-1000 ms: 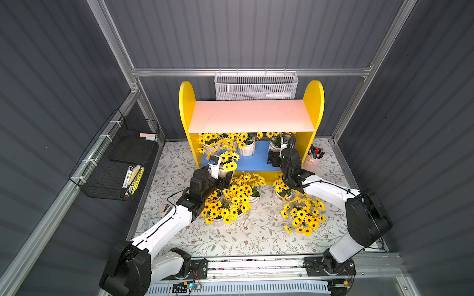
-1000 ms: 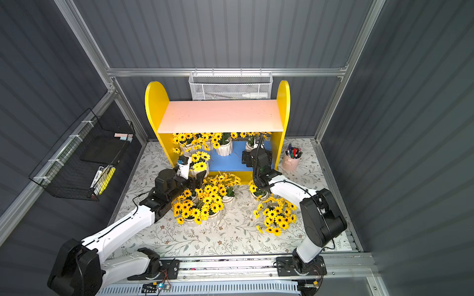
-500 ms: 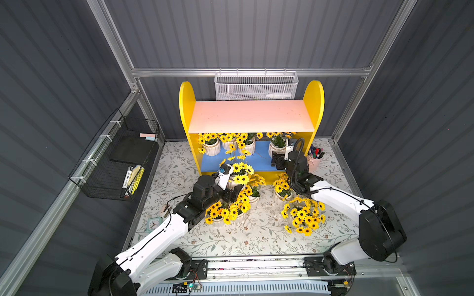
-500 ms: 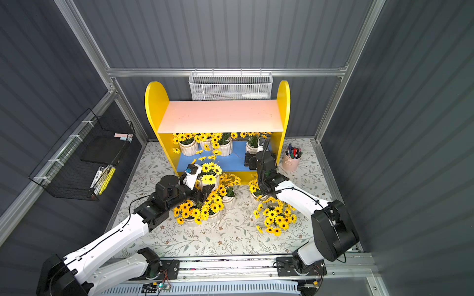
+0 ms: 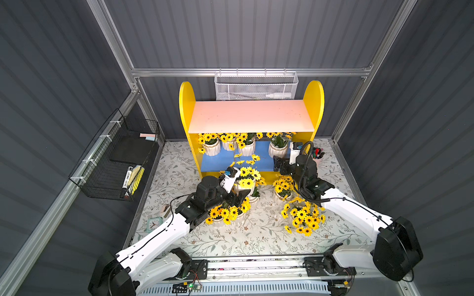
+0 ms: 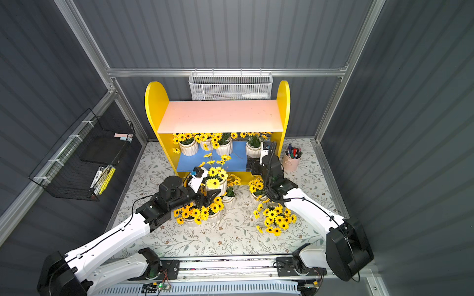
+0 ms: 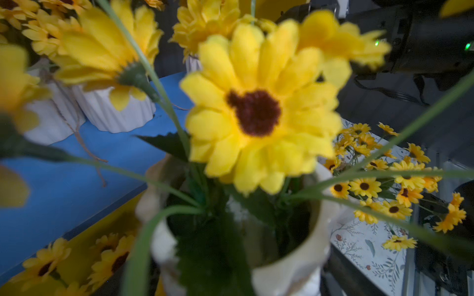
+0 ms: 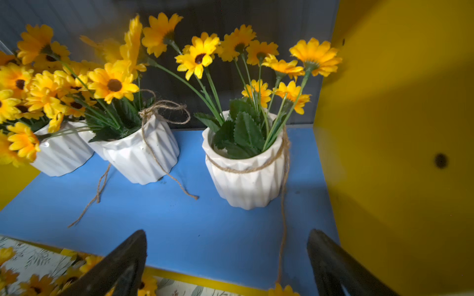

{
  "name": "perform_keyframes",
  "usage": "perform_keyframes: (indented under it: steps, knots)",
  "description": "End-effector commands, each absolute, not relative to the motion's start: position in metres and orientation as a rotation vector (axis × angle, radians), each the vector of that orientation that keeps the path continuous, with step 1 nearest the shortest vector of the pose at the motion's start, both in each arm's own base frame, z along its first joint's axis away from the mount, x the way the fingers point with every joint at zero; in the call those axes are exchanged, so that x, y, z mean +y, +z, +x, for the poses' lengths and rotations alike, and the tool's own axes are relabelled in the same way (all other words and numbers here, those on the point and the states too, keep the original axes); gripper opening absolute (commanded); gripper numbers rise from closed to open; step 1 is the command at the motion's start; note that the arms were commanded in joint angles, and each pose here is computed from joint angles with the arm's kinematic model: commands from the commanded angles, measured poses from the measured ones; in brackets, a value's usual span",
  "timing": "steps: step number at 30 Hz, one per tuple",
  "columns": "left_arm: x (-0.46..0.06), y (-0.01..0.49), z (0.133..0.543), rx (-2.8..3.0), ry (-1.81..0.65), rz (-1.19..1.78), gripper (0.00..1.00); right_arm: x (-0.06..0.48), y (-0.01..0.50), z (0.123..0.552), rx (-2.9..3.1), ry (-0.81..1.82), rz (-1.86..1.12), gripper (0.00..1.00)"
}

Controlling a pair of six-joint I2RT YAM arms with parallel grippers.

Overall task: Take the sunflower pots off the shelves
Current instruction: Place the sunflower pot at the center of the board.

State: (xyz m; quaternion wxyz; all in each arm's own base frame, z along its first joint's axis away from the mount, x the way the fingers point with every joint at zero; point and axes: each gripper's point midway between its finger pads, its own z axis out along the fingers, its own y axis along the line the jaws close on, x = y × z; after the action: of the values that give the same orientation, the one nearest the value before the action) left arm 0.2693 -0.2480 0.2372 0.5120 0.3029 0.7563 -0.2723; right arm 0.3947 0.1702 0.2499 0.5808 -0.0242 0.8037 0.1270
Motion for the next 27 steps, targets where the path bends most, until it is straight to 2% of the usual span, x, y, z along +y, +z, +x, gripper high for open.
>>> perform_keyframes:
  steps: [1,5,13,20,27]
  knots:
    - [-0.268,0.280,0.262,1.660,-0.742,0.755,0.00,0.175,0.247,0.376,1.931,0.380,-0.079,0.99]
    - [-0.285,0.276,0.251,1.644,-0.771,0.804,0.00,0.166,0.250,0.359,1.951,0.386,-0.077,0.99]
    - [-0.323,0.263,0.220,1.602,-0.841,0.912,0.00,0.120,0.264,0.342,1.885,0.199,0.020,0.99]
    - [-0.362,0.231,0.181,1.573,-0.851,1.019,0.00,0.089,0.266,0.333,1.890,0.150,0.105,0.99]
    - [-0.365,0.183,0.161,1.633,-0.790,1.084,0.00,0.051,0.278,0.320,1.862,0.126,0.202,0.99]
